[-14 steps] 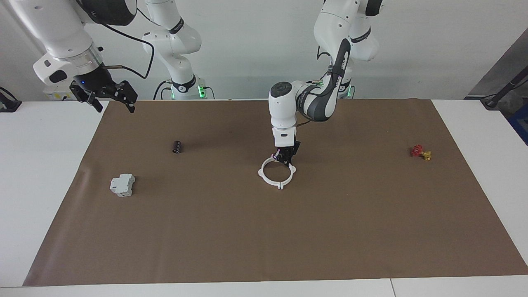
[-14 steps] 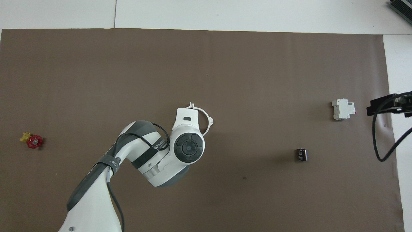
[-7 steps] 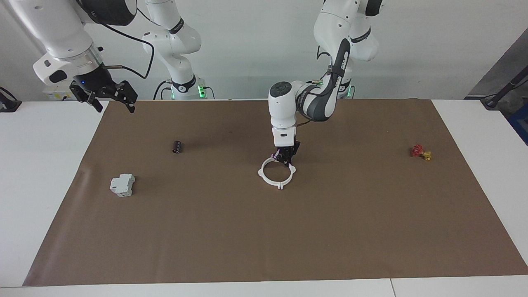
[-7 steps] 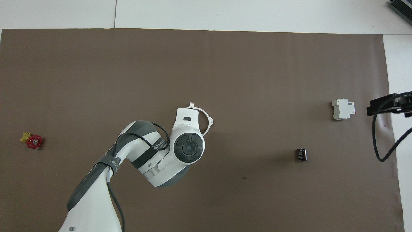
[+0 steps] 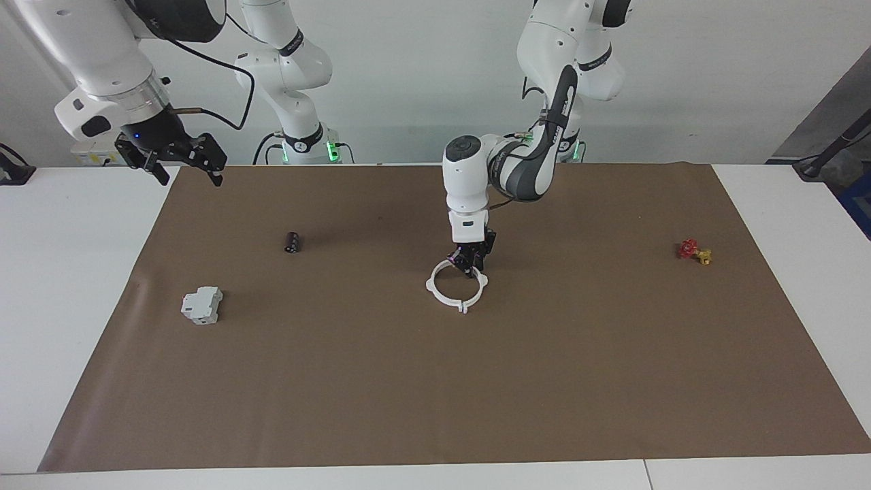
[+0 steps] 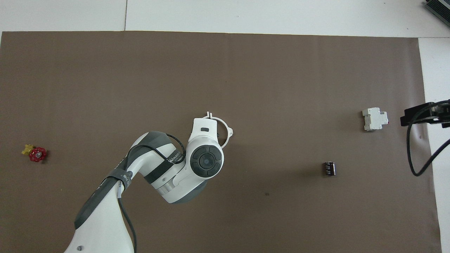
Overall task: Assemble drain pipe with both arms
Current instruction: 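Press the held half-ring down onto the placed half with the left gripper, then open the left gripper and withdraw it to the table edge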
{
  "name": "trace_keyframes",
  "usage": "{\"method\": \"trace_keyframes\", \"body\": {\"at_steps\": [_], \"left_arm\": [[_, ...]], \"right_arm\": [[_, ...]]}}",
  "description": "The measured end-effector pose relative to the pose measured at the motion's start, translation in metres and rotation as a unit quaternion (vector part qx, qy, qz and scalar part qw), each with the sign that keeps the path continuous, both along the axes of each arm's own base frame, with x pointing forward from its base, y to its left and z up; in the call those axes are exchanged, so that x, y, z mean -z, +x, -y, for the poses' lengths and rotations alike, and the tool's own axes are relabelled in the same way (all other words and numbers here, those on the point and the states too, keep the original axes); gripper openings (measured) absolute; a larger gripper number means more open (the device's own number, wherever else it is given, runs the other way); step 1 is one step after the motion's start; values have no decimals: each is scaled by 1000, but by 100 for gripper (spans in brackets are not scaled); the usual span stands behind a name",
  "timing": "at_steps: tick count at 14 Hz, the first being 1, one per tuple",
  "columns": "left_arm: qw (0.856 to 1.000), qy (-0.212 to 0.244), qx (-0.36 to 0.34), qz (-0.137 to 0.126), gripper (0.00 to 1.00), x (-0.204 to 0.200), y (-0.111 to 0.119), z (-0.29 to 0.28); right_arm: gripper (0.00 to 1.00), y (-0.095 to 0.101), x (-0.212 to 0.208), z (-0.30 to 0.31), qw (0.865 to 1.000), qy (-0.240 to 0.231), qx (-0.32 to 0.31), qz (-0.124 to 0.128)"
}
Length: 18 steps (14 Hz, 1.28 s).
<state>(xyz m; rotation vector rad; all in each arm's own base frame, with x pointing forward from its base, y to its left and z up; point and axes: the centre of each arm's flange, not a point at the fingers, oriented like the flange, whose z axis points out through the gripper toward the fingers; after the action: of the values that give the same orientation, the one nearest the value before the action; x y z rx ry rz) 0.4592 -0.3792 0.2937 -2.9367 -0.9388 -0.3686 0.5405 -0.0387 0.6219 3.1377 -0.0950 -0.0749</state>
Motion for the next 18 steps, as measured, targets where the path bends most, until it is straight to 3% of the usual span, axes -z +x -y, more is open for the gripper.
{"method": "trace_keyframes", "body": {"at_steps": [5,13,16,18], "left_arm": [[1000,0,0,0,99,1,0,0],[1000,18,14,-6,100,-6,3,-2],[999,38,31,-5,100,-51,11,-14],[995,71,62,-21,100,-97,17,-44]], "right_arm": [[100,0,0,0,1000,0,0,0],[100,0,0,0,1000,0,0,0],[100,0,0,0,1000,0,0,0],[100,0,0,0,1000,0,0,0]]}}
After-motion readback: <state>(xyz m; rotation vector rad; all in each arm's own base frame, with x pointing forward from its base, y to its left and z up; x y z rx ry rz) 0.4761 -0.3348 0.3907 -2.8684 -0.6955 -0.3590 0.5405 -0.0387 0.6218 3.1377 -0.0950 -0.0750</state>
